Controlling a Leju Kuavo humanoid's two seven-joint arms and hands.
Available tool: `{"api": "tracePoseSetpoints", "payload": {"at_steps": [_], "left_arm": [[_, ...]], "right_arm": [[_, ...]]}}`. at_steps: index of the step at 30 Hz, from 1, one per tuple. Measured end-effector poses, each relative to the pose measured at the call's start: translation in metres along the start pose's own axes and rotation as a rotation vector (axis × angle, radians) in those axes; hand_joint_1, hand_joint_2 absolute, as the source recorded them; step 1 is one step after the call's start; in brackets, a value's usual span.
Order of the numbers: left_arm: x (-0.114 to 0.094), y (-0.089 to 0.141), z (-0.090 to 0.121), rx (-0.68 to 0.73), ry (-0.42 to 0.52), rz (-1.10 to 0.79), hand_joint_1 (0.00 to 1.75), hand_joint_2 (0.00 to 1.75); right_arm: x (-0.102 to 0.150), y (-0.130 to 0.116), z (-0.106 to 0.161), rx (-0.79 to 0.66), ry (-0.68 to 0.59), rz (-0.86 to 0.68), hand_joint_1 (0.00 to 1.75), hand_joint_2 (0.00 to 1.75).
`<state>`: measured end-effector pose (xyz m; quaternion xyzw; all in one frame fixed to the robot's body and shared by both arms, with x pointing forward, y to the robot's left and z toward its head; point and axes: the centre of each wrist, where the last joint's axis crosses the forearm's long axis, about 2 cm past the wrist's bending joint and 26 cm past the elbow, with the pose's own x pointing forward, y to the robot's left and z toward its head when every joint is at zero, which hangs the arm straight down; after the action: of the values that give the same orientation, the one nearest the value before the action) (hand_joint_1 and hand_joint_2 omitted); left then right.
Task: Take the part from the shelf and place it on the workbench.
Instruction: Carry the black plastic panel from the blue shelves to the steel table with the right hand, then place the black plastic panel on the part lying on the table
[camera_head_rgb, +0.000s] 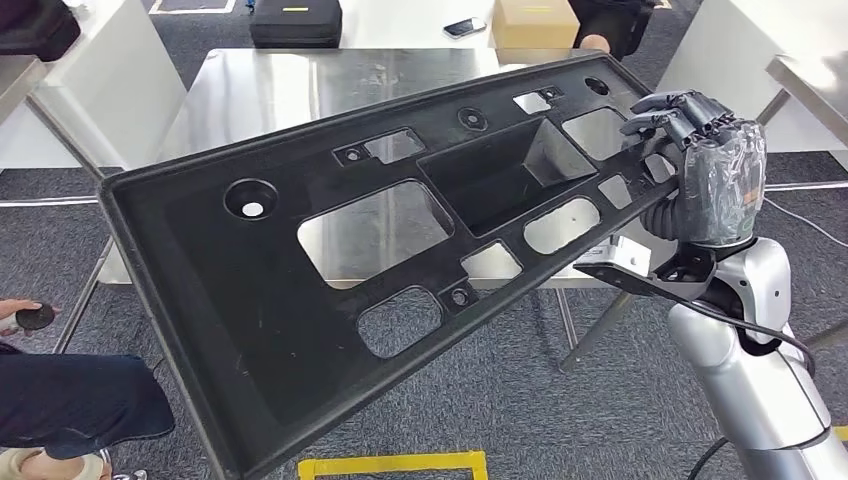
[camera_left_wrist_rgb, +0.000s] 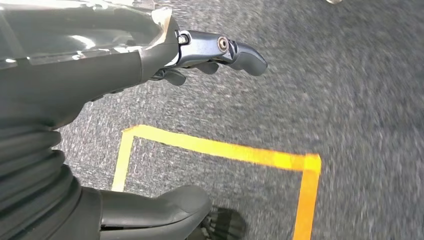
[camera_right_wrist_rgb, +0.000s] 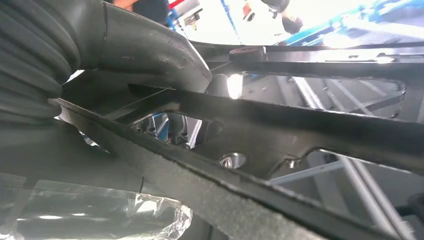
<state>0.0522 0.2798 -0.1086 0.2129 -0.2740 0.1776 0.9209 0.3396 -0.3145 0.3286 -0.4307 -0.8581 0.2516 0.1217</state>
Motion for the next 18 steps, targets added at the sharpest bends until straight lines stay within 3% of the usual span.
{"api": "tracePoseSetpoints", "payload": {"at_steps": [18], "left_arm": [[-0.0045,0.002,0.0018,0.005,0.009,-0.002,0.0,1.75]], "right_arm": [[0.0038,0.0088,-0.0047,-0.004,-0.006,-0.013,1.75,1.75]]}}
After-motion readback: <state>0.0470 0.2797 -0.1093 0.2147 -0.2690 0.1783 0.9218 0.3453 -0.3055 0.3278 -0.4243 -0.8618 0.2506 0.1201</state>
